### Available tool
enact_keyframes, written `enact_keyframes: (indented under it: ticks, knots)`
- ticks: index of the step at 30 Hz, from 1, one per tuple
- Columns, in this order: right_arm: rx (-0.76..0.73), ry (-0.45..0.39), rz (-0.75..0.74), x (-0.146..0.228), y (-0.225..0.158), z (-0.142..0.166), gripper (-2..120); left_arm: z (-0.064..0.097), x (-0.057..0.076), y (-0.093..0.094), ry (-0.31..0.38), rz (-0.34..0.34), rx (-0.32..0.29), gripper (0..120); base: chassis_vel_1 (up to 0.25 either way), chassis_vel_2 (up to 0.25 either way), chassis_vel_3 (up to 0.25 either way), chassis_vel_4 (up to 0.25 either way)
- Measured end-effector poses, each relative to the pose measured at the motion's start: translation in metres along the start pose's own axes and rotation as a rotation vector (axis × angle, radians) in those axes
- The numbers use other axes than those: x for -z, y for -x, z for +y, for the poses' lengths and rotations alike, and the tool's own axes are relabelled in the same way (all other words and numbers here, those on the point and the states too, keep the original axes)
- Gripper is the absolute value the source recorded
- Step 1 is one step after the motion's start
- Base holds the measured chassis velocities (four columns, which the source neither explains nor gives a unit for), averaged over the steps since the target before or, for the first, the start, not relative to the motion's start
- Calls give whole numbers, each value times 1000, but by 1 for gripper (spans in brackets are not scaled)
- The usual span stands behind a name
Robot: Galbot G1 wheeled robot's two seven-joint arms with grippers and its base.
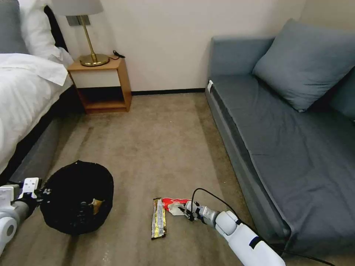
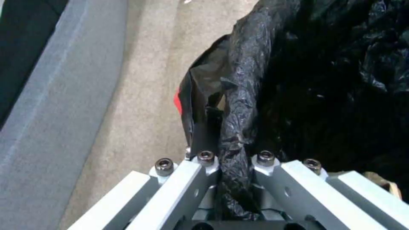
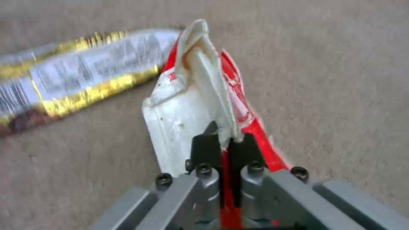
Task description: Pick up the trash bin, then pick up the garbage on the floor and place it into the trash bin.
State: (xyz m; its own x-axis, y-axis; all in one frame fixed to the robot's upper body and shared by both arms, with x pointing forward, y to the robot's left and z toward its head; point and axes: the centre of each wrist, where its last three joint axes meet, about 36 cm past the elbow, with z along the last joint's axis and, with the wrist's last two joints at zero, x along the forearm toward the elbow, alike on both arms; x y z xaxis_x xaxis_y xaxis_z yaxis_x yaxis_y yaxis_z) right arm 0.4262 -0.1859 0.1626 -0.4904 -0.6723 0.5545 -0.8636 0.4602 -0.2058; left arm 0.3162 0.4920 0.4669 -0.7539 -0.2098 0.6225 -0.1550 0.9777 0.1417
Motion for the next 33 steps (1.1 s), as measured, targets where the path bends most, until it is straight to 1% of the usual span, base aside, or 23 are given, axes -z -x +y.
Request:
enact_keyframes:
  ticks: [2, 5, 6, 7, 8, 10, 11, 12, 14, 16, 17, 18, 20, 21, 22, 23, 25, 26, 27, 31, 33]
  knots:
    - [-8, 8, -18, 4, -3, -1, 1, 0, 0, -1, 0, -1, 1, 3, 0, 0, 0, 0]
    - [-58, 47, -112, 30, -15, -6, 1, 0, 1, -1, 0, -3, 1, 3, 0, 0, 0, 0]
    - [-87, 79, -183, 55, -18, -10, 1, 0, 0, -1, -1, -2, 0, 3, 0, 0, 0, 0]
    - [-87, 79, -183, 55, -18, -10, 1, 0, 0, -1, -1, -2, 0, 3, 0, 0, 0, 0]
    - [-97, 100, -227, 71, -20, -11, 1, 0, 0, -1, -2, -1, -1, 3, 0, 0, 0, 0]
    - [-96, 135, -325, 114, -21, -6, 1, -2, -1, -1, -4, 1, -5, 3, 0, 0, 0, 0]
    - [-85, 162, -395, 150, -20, 2, 1, -4, -2, -1, -3, 1, -10, 3, 0, 0, 0, 0]
    - [-85, 162, -395, 150, -20, 2, 1, -4, -2, -1, -3, 1, -10, 3, 0, 0, 0, 0]
    - [-69, 189, -457, 190, -16, 14, 1, -7, -2, -1, -2, 0, -14, 3, 0, 0, 0, 0]
    - [-61, 200, -483, 209, -12, 20, 1, -8, -2, -2, -2, 1, -16, 3, 0, 0, 0, 0]
    - [-43, 220, -529, 251, -2, 39, 1, -9, -3, -2, 0, 2, -18, 3, 0, 0, 0, 0]
    - [-43, 220, -529, 251, -2, 39, 1, -9, -3, -2, 0, 2, -18, 3, 0, 0, 0, 0]
    - [-28, 228, -550, 280, 9, 54, 1, -9, -4, -2, 1, 5, -18, 3, 0, 0, 0, 0]
    - [-21, 229, -555, 287, 13, 58, 1, -9, -4, -2, 1, 5, -18, 3, 0, 0, 0, 0]
    - [7, 232, -569, 314, 28, 79, 1, -9, -4, -2, 1, 6, -18, 3, 0, 0, 0, 0]
    - [7, 232, -569, 314, 28, 79, 1, -9, -4, -2, 1, 6, -18, 3, 0, 0, 0, 0]
    - [33, 225, -569, 334, 43, 98, 1, -9, -5, -2, 0, 8, -18, 3, 0, 0, 0, 0]
    - [59, 206, -563, 347, 59, 115, 1, -10, -5, -2, 0, 9, -19, 3, 0, 0, 0, 0]
    - [68, 186, -555, 349, 68, 121, 1, -11, -5, -3, 2, 8, -20, 3, 0, 0, 0, 0]
    - [75, 156, -525, 343, 78, 128, 1, -12, -4, -5, 5, 7, -22, 3, 0, 0, 0, 0]
    - [75, 122, -511, 337, 82, 134, 1, -11, -3, -5, 7, 4, -21, 3, 0, 0, 0, 0]
